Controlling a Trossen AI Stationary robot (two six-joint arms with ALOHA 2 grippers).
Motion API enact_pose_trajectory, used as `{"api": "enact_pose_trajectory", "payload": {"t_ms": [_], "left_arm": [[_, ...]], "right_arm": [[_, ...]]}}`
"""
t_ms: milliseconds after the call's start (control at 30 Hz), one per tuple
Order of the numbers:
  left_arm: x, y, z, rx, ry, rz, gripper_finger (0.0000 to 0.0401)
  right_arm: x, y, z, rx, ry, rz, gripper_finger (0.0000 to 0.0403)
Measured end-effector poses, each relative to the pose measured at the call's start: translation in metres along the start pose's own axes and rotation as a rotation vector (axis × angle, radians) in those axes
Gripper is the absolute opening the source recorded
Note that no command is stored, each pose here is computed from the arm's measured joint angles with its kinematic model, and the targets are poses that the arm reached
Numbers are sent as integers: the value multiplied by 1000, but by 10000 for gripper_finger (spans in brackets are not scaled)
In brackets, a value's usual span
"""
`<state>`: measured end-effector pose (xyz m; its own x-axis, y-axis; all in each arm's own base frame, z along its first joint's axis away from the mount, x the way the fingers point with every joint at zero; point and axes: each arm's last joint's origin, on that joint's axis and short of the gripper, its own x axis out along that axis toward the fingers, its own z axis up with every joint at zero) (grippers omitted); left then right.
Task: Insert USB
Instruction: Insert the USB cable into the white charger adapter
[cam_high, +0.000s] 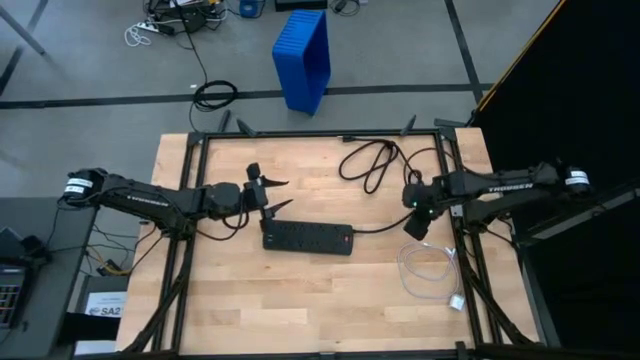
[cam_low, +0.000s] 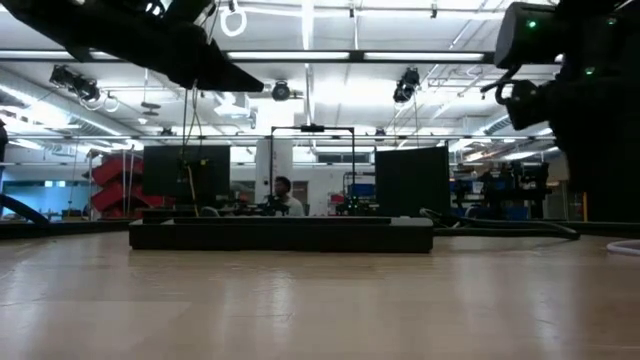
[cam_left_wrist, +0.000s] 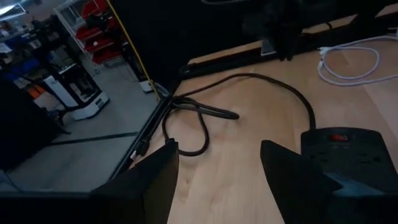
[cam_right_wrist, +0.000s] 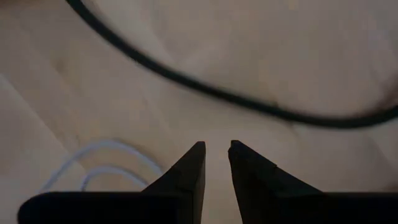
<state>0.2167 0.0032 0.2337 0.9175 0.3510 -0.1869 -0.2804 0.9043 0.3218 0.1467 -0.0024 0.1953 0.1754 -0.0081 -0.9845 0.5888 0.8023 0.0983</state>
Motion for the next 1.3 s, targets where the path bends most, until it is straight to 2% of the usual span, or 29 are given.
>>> {"api": "enact_pose_trajectory", "payload": {"t_ms": [100,367,567,700,867,1033,1200,1300], "left_arm": [[1,-1,-2,-11,13,-5,214],[9,-8,-11,-45,76,-21,214],[15,-11,-15,-44,92,-24,214],[16,-13,-17,-61,100,-25,214],[17,-13,-16,-68,89,-24,214],[17,-12,-15,-76,75,-23,214],[17,-12,-15,-74,79,-24,214],[17,-12,-15,-75,80,-24,213]], "right_arm": [[4,6,-10,10,24,-4,52],[29,25,-42,-84,29,37,66],[33,29,-57,-95,19,6,80],[36,32,-65,-185,33,-33,81],[45,31,-68,-225,54,-169,75],[56,36,-66,-236,81,-235,70],[59,38,-65,-251,83,-249,47],[56,40,-64,-261,64,-229,17]]}}
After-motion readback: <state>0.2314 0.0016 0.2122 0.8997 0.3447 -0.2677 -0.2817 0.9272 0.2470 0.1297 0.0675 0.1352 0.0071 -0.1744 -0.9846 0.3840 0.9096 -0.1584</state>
